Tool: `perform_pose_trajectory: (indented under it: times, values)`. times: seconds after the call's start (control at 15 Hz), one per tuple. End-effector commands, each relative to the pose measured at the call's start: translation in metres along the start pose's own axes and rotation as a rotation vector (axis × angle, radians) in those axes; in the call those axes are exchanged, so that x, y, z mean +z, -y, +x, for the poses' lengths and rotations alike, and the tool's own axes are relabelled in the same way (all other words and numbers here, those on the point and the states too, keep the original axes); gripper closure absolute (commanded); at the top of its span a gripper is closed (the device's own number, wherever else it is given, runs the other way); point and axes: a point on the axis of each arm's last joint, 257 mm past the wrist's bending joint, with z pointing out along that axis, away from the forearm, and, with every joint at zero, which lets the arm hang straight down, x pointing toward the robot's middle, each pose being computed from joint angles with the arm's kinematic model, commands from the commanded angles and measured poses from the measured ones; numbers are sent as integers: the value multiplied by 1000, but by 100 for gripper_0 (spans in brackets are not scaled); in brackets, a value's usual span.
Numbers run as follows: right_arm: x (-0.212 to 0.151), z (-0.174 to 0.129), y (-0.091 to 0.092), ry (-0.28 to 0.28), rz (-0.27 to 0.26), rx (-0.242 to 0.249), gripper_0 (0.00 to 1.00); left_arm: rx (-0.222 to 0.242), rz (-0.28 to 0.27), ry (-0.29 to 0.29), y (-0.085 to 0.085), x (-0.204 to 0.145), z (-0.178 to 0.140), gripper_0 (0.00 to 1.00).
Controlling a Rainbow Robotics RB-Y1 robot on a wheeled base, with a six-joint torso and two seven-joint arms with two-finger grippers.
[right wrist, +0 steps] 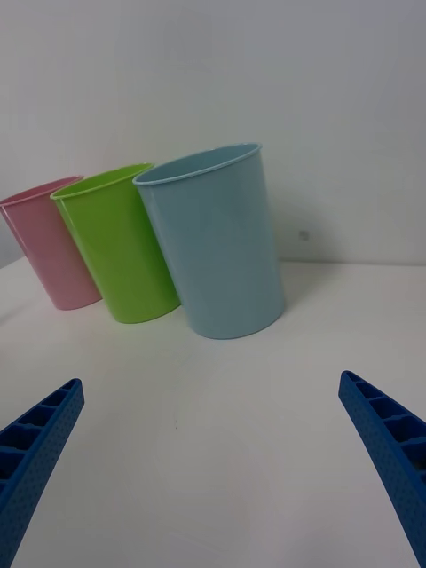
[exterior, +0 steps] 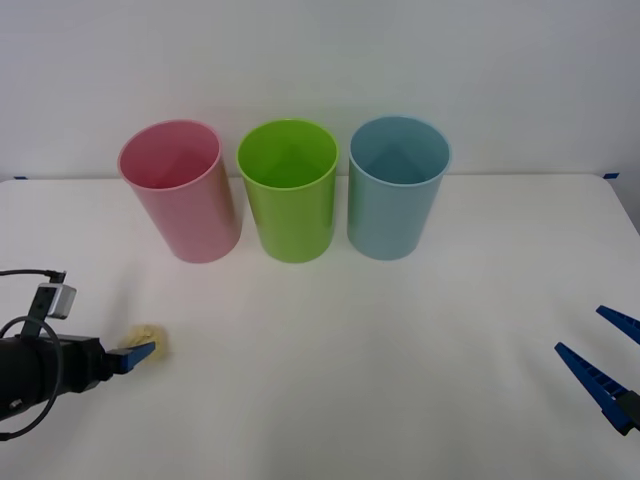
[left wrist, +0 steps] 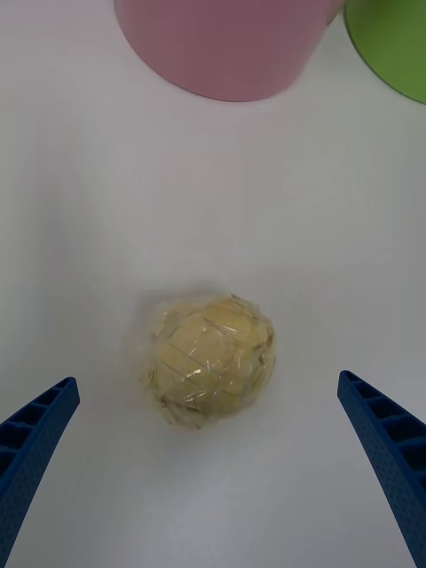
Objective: Put cans in the blue bin and PET bottles in the pink bin and trash in the green bin.
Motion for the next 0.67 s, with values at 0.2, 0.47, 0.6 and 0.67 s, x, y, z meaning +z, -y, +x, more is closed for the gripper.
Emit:
perform_pose_trajectory:
  times: [0.2,0.47,0.6,0.67]
  values:
    - [0,0,0,0,0,0,0,11,-19,-11,-4,22,3,0]
    - [0,0,0,0,0,0,0,8,-25,-6,-4,31,2,0]
    - [0,0,0,0,0,0,0,4,-26,-13,-4,35,4,0]
    - [0,0,0,0,0,0,0,6,-21,-18,-2,38,5,0]
